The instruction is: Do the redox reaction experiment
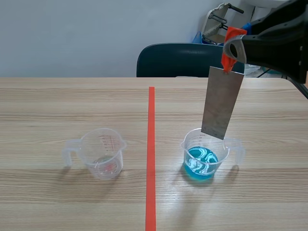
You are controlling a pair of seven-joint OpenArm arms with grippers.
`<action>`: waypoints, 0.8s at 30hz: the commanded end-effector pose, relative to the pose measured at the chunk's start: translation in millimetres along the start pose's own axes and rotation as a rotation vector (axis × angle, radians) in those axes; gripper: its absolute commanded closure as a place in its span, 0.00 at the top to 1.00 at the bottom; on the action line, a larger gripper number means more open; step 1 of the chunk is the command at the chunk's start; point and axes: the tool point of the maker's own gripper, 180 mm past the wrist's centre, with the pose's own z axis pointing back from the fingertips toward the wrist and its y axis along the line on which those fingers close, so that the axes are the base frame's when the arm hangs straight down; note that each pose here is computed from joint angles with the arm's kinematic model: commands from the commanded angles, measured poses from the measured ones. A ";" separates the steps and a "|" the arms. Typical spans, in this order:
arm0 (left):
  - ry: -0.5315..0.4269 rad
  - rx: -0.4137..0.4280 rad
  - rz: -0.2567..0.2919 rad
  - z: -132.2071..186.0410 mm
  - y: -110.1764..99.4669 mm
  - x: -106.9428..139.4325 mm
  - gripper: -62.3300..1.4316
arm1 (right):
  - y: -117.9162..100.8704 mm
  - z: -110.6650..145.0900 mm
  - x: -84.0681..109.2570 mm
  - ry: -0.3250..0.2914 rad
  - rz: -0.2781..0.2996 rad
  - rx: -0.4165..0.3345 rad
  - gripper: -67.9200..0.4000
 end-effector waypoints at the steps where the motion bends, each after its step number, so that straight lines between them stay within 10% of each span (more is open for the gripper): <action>1: -0.041 0.010 0.001 -1.8 0.5 10.5 1.00 | -5.1 1.5 6.8 -0.019 0.012 -0.014 0.02; 24: -0.015 0.010 0.001 -2.0 0.5 5.9 1.00 | -5.2 1.4 4.0 -0.004 0.012 -0.014 0.02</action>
